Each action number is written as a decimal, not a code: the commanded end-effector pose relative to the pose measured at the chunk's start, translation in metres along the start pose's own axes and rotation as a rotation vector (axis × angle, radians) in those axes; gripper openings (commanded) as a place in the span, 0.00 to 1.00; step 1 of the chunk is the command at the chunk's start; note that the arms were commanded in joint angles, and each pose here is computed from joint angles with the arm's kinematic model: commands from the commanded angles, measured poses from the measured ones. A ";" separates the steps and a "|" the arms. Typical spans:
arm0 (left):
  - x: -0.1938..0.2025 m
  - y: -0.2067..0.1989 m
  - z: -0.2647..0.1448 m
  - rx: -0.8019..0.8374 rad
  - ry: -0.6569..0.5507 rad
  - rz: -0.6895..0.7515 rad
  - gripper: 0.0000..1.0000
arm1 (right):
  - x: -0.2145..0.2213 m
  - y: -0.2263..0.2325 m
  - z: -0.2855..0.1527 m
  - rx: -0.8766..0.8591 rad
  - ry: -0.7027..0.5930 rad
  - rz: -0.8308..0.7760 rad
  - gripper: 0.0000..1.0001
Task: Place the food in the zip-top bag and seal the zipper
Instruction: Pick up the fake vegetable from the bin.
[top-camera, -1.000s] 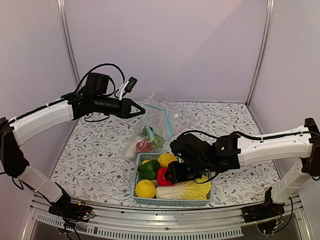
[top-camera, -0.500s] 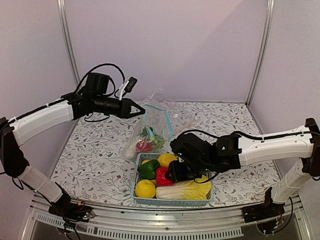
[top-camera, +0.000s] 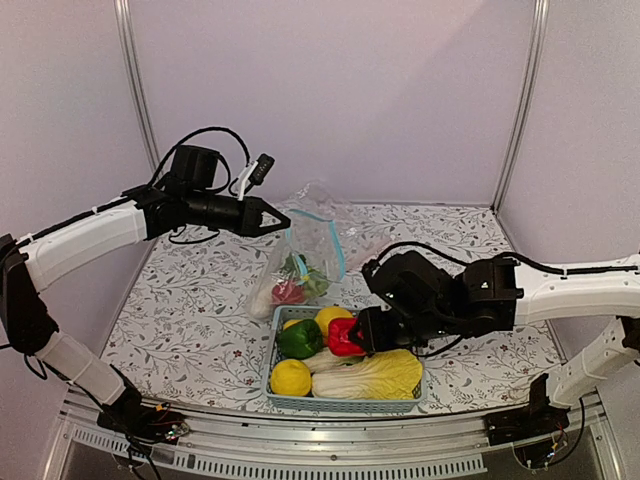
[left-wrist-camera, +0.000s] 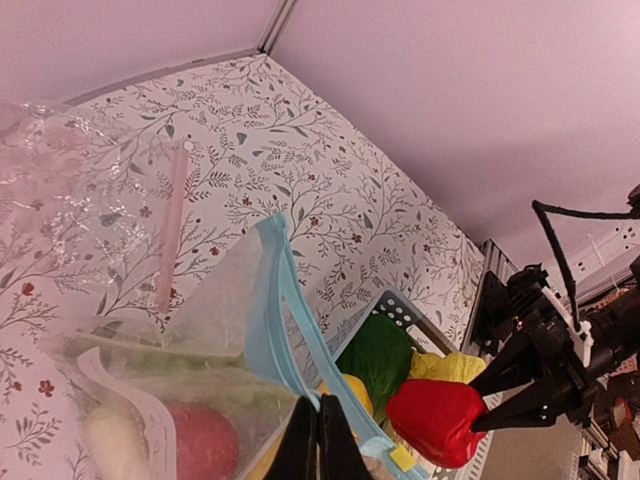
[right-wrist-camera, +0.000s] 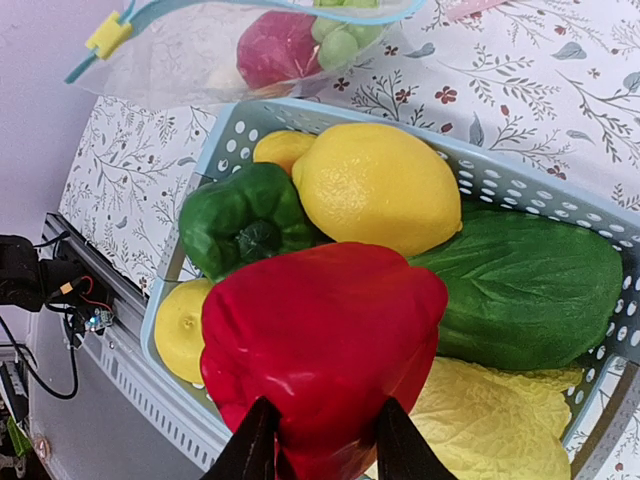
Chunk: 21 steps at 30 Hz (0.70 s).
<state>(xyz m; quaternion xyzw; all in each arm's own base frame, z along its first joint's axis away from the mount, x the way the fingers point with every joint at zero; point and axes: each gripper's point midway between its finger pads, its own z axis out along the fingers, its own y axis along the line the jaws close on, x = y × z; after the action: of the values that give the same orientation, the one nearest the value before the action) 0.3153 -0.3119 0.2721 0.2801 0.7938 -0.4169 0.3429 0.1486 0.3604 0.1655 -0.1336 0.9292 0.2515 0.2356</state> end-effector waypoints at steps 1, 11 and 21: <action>-0.009 -0.002 -0.008 -0.003 -0.028 0.029 0.00 | -0.013 -0.022 -0.025 0.076 -0.081 -0.017 0.22; -0.009 -0.009 -0.008 0.025 -0.029 0.037 0.00 | -0.068 -0.027 -0.054 0.064 -0.240 0.003 0.22; -0.006 -0.016 -0.006 0.059 -0.016 0.050 0.00 | -0.128 0.004 -0.050 -0.050 -0.324 -0.044 0.22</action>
<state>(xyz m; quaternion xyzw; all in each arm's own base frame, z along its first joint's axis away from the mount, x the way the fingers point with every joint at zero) 0.3114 -0.3139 0.2734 0.2903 0.7877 -0.4244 0.3392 0.2228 0.3305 0.2450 -0.0909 0.8917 0.2580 0.3607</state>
